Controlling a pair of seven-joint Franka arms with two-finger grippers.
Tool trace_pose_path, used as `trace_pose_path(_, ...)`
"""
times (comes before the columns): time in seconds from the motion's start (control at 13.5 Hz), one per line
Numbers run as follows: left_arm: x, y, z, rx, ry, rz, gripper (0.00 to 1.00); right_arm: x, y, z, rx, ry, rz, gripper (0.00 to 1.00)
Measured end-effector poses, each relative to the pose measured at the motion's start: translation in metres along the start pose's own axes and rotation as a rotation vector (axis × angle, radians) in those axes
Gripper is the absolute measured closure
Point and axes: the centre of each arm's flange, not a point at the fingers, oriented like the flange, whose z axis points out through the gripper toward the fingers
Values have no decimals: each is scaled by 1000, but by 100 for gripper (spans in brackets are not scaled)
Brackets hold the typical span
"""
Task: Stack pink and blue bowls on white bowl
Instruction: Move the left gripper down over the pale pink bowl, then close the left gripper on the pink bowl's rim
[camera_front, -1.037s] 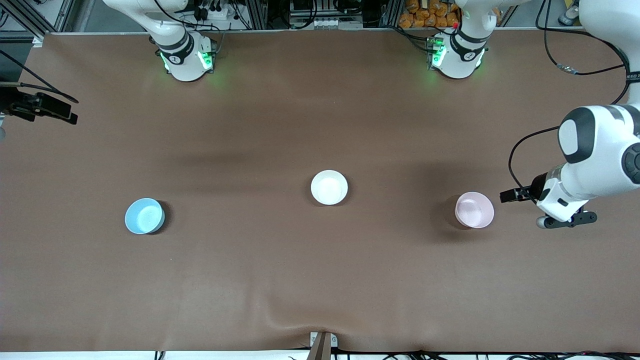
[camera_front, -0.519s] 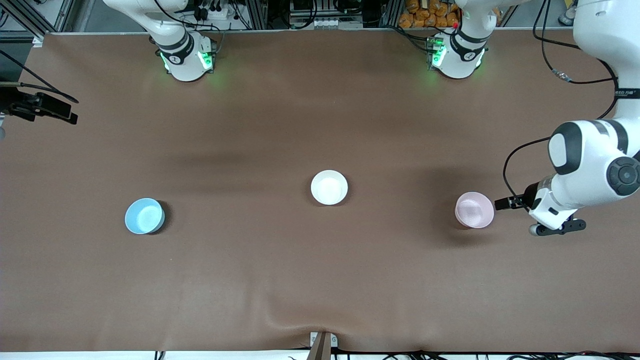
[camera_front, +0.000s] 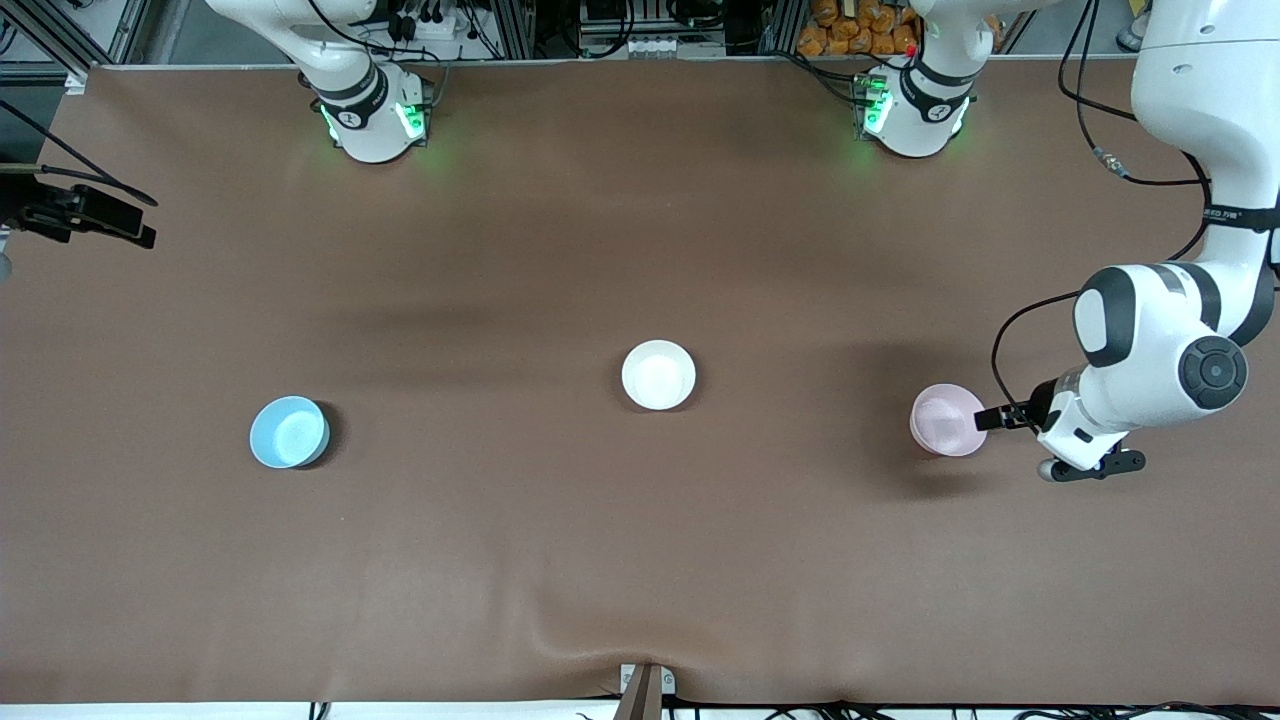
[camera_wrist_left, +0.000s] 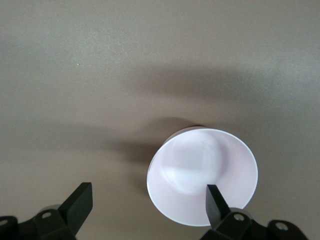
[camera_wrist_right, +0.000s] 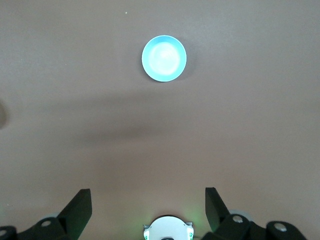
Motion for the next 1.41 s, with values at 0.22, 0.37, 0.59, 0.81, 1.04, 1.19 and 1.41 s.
trace_pose_path(0.22, 1, 0, 12, -1, -10, 0, 0, -1, 0, 0, 0, -6, 0, 0)
trace_pose_path(0.37, 1, 2, 18, -2, -17, 3, 0, -1, -1, -1, 0, -1, -3, 0)
trace_pose_path(0.59, 2, 3, 28, -4, -19, 4, 0, -2, -2, -2, -1, -1, -4, 0)
trace_pose_path(0.81, 3, 5, 39, -7, -18, 6, 0, -2, 0, -2, 0, -2, -1, 0)
trace_pose_path(1.04, 1, 9, 51, -12, -15, 13, 0, -2, 0, -2, 0, -3, -1, 0)
trace_pose_path(1.19, 0, 12, 56, -13, -20, 17, 0, -2, 1, -2, 0, -3, 0, 0)
trace_pose_path(1.41, -2, 12, 59, -12, -25, 17, 0, -2, 1, -2, 0, -3, 1, 0)
